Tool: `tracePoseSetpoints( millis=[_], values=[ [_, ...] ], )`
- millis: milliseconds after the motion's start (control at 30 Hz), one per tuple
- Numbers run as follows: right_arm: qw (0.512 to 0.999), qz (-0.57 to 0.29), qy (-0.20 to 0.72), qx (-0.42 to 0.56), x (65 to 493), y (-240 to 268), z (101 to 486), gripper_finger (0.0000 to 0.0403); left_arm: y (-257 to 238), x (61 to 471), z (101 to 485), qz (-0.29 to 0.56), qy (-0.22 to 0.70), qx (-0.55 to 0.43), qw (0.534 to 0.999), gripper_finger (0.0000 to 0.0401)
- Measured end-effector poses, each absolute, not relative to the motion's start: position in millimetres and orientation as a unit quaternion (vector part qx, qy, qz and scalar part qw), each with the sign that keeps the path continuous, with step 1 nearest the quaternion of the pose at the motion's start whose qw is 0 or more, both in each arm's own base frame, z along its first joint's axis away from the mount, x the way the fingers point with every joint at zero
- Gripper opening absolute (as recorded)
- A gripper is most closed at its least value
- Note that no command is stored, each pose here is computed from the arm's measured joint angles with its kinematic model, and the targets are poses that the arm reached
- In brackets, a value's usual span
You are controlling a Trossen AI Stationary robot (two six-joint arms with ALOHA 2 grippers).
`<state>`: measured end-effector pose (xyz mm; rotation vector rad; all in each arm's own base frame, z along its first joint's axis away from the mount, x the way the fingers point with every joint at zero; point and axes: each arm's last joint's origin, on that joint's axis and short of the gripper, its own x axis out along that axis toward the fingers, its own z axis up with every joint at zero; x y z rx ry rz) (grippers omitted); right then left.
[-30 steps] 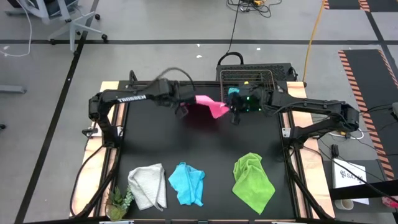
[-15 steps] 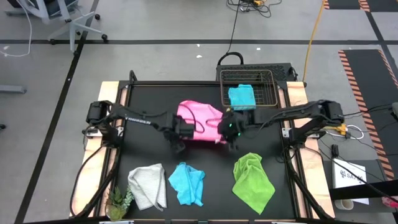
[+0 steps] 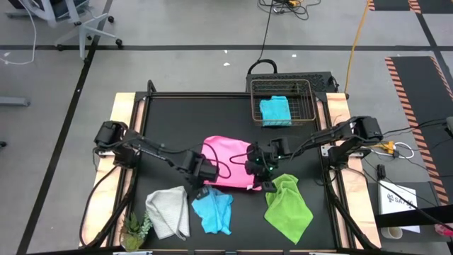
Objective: Fold microfiber towels
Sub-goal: Fold the pink towel
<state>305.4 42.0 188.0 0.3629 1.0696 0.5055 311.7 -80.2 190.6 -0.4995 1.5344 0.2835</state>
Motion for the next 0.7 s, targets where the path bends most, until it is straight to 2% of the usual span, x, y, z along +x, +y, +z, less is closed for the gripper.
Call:
tracePoseSetpoints(
  millis=[133, 267, 533, 700],
  values=[
    [0.818, 0.229, 0.497, 0.177, 304.1, 41.5, 181.8, 0.0, -82.7, 313.6, 190.7, 0.133, 0.671, -0.214, 0.698, 0.0001],
    [0.822, 0.17, 0.512, 0.18, 298.7, 38.5, 175.5, 0.0, -73.8, 315.5, 190.5, 0.178, 0.652, -0.2, 0.709, 0.0001],
    [0.844, 0.092, 0.503, 0.164, 293.3, 32.9, 182.6, 0.0, -27.2, 319.0, 190.9, 0.278, 0.625, -0.156, 0.713, 0.0001],
    [0.848, 0.03, 0.512, 0.136, 289.7, 20.4, 182.8, 0.0, 3.0, 324.7, 191.7, 0.293, 0.607, -0.138, 0.726, 0.0001]
  ],
)
